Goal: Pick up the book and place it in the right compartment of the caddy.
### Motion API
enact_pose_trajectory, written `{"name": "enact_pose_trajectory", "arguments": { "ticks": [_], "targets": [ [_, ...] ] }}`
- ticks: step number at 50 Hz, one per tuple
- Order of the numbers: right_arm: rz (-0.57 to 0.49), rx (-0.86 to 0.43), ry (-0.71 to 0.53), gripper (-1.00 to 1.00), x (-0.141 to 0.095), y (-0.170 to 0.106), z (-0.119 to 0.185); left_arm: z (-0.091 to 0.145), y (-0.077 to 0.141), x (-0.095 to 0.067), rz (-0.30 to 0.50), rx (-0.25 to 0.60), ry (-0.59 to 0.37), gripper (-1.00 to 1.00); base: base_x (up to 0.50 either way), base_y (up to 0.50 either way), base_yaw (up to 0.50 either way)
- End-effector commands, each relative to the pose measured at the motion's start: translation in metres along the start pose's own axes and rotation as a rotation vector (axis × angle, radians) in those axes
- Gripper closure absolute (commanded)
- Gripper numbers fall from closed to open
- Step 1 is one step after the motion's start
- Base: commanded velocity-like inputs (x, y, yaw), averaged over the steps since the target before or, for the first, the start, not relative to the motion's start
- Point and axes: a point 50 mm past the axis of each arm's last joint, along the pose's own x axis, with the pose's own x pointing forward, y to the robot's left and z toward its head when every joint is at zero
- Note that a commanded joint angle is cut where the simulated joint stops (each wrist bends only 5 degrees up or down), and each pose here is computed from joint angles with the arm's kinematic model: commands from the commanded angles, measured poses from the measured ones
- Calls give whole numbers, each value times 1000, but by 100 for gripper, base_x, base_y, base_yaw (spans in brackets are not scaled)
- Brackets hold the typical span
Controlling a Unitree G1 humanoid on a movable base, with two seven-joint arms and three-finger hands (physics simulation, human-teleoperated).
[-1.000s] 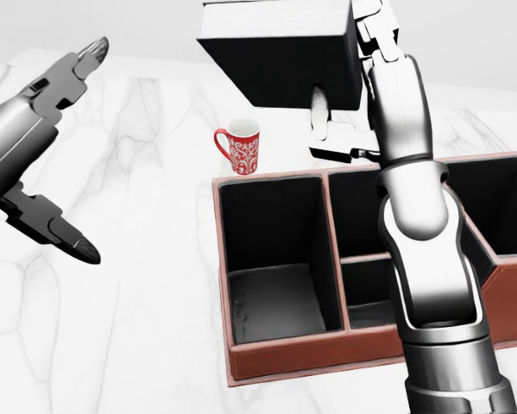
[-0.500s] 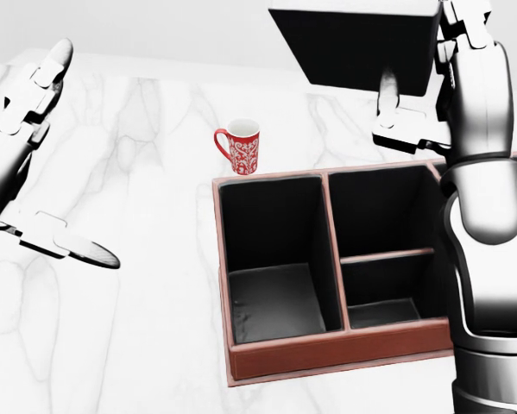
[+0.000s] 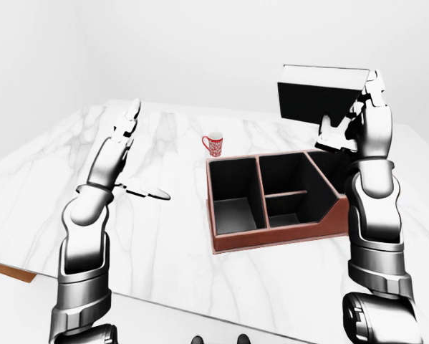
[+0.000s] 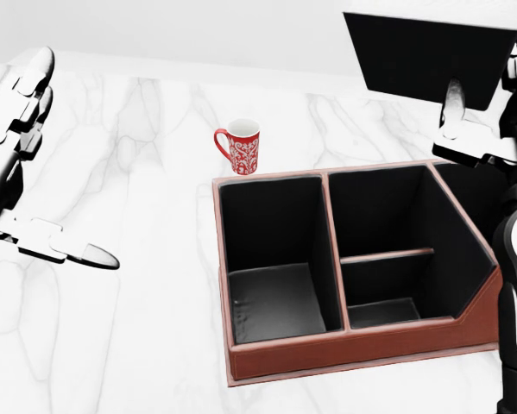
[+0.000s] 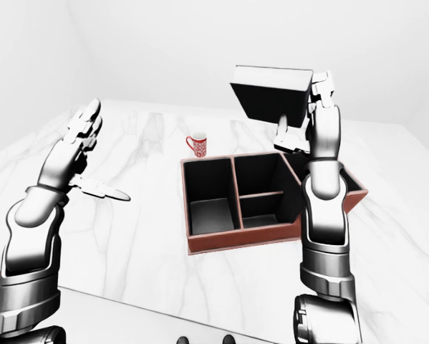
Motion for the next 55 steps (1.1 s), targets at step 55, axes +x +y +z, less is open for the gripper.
{"name": "enact_pose_trajectory", "arguments": {
  "ticks": [55],
  "targets": [
    [-158, -48, 199, 100, -44, -65, -44, 18, 7, 0, 30, -5, -81, -100, 0, 0, 0]
  ]
}}
